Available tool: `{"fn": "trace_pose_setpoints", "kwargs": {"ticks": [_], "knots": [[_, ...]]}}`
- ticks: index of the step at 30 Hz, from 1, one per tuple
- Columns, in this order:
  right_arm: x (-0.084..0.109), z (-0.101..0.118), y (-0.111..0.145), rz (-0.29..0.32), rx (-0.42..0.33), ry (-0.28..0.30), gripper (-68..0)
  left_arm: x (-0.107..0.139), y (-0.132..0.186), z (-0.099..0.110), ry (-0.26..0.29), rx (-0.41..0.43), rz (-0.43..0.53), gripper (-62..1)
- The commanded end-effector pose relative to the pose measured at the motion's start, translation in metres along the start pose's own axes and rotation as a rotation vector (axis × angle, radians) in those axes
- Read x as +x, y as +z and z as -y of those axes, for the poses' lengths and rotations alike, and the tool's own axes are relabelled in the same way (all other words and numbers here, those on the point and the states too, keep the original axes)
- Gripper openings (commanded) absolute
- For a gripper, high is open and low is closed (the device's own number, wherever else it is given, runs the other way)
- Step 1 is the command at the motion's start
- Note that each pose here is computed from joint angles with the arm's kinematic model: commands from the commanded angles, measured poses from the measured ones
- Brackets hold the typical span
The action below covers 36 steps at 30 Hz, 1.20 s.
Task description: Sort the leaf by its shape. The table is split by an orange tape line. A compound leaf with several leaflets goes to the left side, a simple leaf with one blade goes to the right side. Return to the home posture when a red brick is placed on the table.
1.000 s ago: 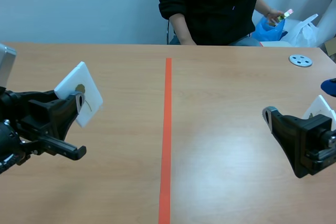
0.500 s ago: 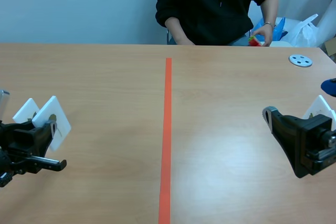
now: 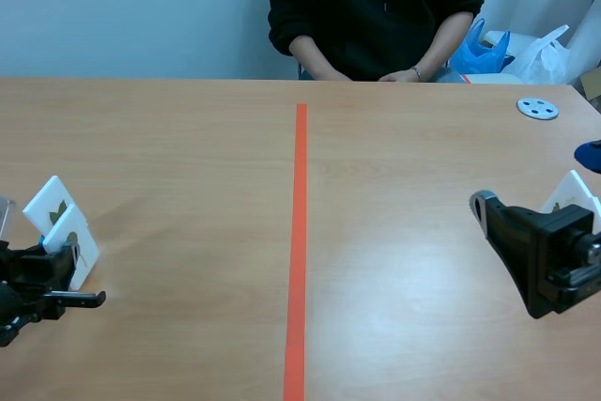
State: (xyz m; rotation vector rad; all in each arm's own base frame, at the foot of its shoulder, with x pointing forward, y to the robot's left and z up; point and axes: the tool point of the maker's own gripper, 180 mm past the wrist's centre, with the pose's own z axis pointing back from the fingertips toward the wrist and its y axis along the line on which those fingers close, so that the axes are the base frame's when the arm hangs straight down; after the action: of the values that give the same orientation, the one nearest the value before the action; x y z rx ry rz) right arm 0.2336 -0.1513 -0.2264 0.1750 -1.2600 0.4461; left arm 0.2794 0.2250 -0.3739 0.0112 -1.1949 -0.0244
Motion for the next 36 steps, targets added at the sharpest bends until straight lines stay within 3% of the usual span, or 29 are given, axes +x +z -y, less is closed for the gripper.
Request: {"fn": "trace_pose_setpoints", "kwargs": {"ticks": [1,4,12,18,23,25,32,36], "knots": [[0.012,0.002,0.000,0.040,0.000,0.011,0.4,0.014,-0.002,-0.002,0.008,0.008,0.056,-55.1],[0.012,0.002,0.000,0.040,0.000,0.011,0.4,0.009,0.000,-0.006,0.011,0.019,0.062,-53.9],[0.012,0.002,0.000,0.040,0.000,0.011,0.4,0.004,0.001,-0.010,0.013,0.028,0.068,-40.9],[0.012,0.002,0.000,0.040,0.000,0.011,0.4,0.011,0.002,-0.009,0.013,0.027,0.103,-16.6],[0.012,0.002,0.000,0.038,-0.001,0.014,0.4,0.027,0.002,-0.007,0.053,0.025,0.148,-6.2],[0.012,0.002,0.000,0.038,-0.001,0.014,0.4,0.037,0.003,-0.006,0.065,0.021,0.176,1.2],[0.012,0.002,0.000,0.038,-0.001,0.014,0.4,0.073,0.018,0.000,0.045,0.001,0.238,1.4],[0.012,0.002,0.000,0.038,-0.001,0.014,0.4,0.093,0.033,0.017,0.031,-0.054,0.254,1.4]]}}
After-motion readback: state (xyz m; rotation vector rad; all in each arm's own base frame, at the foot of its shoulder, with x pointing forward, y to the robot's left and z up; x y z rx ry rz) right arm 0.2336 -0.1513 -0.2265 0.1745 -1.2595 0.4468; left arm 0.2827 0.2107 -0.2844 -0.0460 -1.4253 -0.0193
